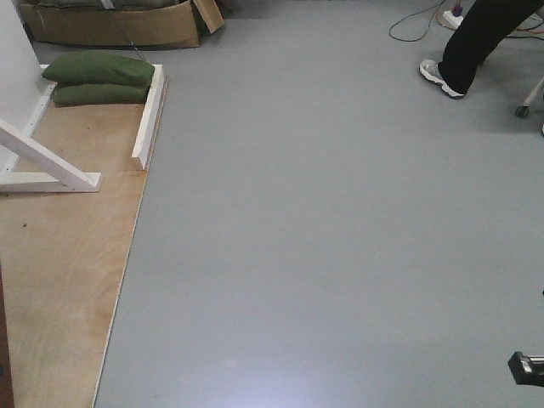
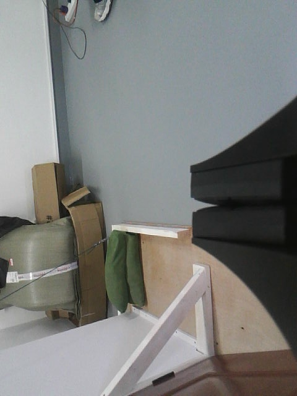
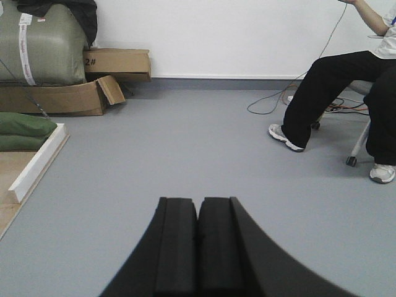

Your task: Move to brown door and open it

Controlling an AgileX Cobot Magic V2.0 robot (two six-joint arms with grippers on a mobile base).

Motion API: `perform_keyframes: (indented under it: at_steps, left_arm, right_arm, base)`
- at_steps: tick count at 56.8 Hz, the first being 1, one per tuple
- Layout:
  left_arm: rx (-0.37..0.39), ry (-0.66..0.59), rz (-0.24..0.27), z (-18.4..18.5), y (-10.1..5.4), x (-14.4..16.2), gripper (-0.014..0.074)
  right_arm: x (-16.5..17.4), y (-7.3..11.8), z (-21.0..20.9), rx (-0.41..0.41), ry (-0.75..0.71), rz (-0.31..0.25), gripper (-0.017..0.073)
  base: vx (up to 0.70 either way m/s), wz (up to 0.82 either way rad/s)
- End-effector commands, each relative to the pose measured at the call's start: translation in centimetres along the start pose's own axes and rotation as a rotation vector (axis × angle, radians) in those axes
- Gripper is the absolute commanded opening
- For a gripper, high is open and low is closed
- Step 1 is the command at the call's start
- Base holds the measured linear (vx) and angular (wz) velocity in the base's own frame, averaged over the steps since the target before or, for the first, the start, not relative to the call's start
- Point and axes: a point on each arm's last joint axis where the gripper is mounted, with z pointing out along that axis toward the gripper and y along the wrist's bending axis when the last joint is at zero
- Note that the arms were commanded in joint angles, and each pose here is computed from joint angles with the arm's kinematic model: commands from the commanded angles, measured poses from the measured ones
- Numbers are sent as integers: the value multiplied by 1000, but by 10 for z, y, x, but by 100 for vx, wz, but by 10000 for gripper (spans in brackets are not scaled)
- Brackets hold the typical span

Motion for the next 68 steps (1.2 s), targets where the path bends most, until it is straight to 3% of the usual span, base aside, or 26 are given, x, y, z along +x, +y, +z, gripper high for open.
perform_keyframes:
  at_steps: [1, 56, 68]
  left_arm:
    - [13, -112, -12, -3, -1, -14, -6]
    - [13, -108, -12, -3, -1, -14, -6]
    - [11, -42, -12, -1, -1, -29, -6]
  right_arm:
    - [-5, 0, -1, 3, -82, -10, 0]
    - [-5, 0, -1, 3, -80, -10, 0]
    - [-5, 0, -1, 3, -80, -10, 0]
  base:
    - [26, -2]
    - [10, 1]
    - [0, 0]
